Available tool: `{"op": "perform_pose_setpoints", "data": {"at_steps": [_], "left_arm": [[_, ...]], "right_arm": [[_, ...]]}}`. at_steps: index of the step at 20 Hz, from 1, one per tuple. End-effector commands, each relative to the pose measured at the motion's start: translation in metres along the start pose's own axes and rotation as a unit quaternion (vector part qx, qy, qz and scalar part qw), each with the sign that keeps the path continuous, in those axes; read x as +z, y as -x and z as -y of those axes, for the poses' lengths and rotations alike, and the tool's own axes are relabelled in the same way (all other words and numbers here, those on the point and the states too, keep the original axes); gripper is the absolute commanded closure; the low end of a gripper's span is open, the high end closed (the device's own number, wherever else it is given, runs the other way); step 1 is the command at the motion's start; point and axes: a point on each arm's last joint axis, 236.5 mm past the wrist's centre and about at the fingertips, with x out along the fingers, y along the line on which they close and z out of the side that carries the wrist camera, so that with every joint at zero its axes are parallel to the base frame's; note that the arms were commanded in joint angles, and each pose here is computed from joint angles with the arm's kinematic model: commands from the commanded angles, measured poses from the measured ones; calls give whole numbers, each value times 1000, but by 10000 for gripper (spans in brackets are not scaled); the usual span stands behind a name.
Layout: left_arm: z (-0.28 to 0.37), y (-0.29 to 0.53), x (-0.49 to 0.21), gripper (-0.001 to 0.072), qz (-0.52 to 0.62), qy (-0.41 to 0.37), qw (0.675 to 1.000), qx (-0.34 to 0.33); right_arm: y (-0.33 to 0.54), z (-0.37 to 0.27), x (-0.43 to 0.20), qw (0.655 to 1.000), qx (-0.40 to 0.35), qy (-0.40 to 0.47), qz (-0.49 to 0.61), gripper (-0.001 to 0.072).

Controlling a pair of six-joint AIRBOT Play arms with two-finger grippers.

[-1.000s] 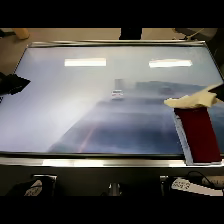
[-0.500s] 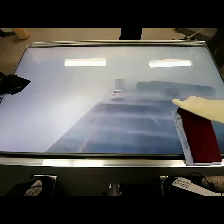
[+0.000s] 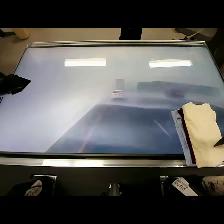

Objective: Fold the shirts.

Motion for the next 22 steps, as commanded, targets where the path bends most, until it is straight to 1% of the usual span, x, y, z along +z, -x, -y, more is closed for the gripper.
{"op": "perform_pose_setpoints", "data": {"at_steps": [1,2,3,4,5,6,7,8,9,10,11,12,13,14,15,18,22], "left_arm": [[10,-2,10,679,21,-1,1000,-11],[12,-3,15,680,27,-8,1000,-9],[10,-6,18,681,23,-23,999,5],[1,-10,21,681,10,-33,999,36],[-15,-15,24,682,-11,-49,995,87],[-32,-20,27,681,-35,-66,987,142],[-49,-25,29,681,-61,-82,974,202],[-60,-30,30,679,-81,-96,961,248],[-61,-43,25,669,-103,-107,952,267],[-54,-59,12,549,-127,-110,952,257],[-47,-74,-15,229,-171,-90,950,245],[-43,-83,-47,13,-224,-75,942,238],[-42,-88,-81,26,-279,-80,928,234],[-42,-92,-104,36,-305,-92,919,231],[-40,-95,-120,36,-309,-105,918,225],[-38,-102,-127,37,-278,-84,931,222],[-45,-100,-122,36,-273,-86,930,232]], "right_arm": [[18,-28,30,994,58,38,83,1],[56,-54,54,982,103,62,146,2],[100,-81,73,962,148,82,212,7],[147,-108,87,936,181,109,282,18],[190,-139,88,906,202,150,341,45],[222,-175,75,875,217,207,380,46],[234,-212,50,851,224,267,393,47],[226,-244,19,837,219,324,382,47],[202,-264,-8,836,193,372,353,48],[164,-274,-32,847,144,411,303,57],[122,-277,-56,858,99,443,239,67],[79,-274,-83,865,61,474,155,59],[49,-270,-104,867,37,490,86,57],[27,-270,-120,866,25,498,35,57],[16,-273,-125,869,22,494,16,57],[12,-295,-117,885,50,460,45,58],[12,-293,-118,887,48,458,42,60]]}}
